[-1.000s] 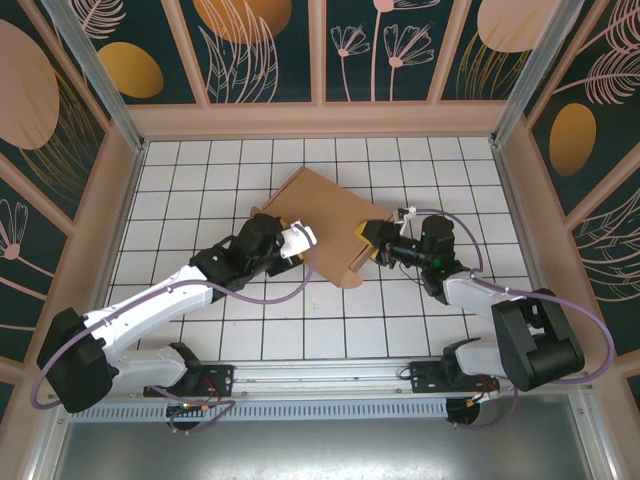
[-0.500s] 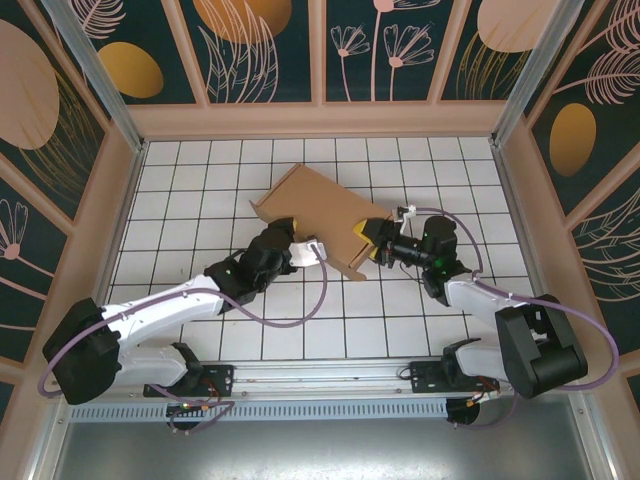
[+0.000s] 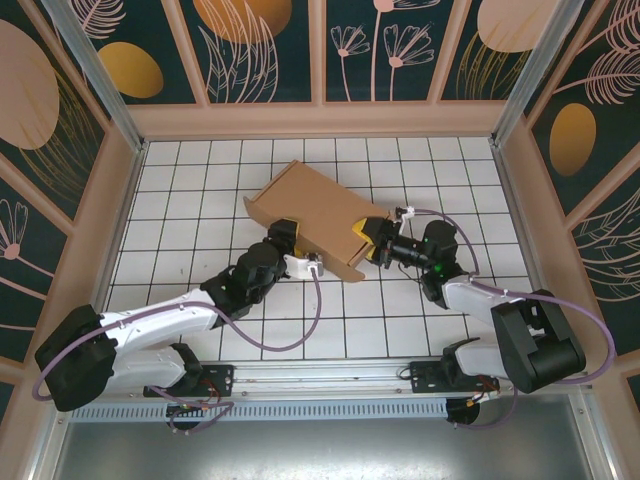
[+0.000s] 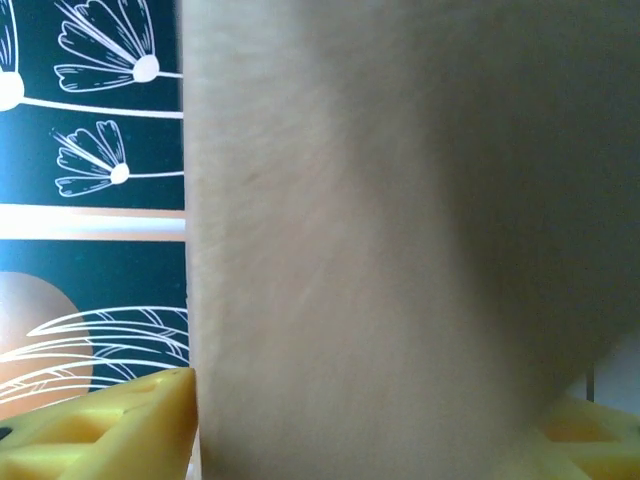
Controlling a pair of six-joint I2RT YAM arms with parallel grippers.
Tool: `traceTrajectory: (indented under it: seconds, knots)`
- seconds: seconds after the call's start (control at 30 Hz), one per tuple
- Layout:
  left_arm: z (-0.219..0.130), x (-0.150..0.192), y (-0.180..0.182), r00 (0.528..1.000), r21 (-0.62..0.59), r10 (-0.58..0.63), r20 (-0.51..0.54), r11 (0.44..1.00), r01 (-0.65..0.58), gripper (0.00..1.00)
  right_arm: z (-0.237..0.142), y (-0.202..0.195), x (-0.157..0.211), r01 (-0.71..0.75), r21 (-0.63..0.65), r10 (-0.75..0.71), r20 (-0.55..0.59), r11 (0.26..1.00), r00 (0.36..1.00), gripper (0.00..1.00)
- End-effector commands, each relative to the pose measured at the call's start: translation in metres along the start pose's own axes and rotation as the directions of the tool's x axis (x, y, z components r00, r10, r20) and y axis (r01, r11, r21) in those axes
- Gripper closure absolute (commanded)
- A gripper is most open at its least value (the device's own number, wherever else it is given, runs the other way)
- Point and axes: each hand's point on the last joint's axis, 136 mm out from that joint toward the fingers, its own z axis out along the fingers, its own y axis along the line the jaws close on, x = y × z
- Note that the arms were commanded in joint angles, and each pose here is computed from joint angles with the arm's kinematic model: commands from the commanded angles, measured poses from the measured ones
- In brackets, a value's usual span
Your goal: Fold the paper box
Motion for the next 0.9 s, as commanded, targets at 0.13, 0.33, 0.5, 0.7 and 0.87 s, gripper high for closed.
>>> traceTrajectory:
  seconds: [0.13, 0.33, 0.5, 0.7, 0.87]
  knots:
    - [0.002, 0.002, -0.015, 0.993, -0.011, 0.12, -0.008, 0.993, -0.12, 0.32, 0.002, 0.039, 0.035, 0.102, -0.132, -0.123, -0.161, 0.986, 0.979, 0.52]
    - [0.003, 0.001, 0.018, 0.99, -0.214, 0.13, -0.054, 0.967, -0.138, 0.28, 0.002, 0.043, 0.039, 0.037, -0.172, -0.066, -0.166, 0.984, 0.984, 0.52]
    - [0.0, -0.001, 0.044, 0.99, -0.328, 0.11, -0.082, 0.936, -0.131, 0.25, 0.003, 0.059, 0.044, 0.034, -0.217, -0.076, -0.19, 0.976, 0.979, 0.52]
    - [-0.006, -0.002, 0.057, 0.989, -0.353, 0.115, -0.093, 0.925, -0.141, 0.48, 0.003, 0.052, 0.042, 0.05, -0.168, -0.079, -0.174, 0.984, 0.982, 0.49]
    - [-0.009, 0.0, 0.054, 0.984, -0.319, 0.146, -0.103, 0.932, -0.171, 0.57, 0.0, 0.048, 0.037, 0.073, -0.152, -0.096, -0.151, 0.986, 0.984, 0.39]
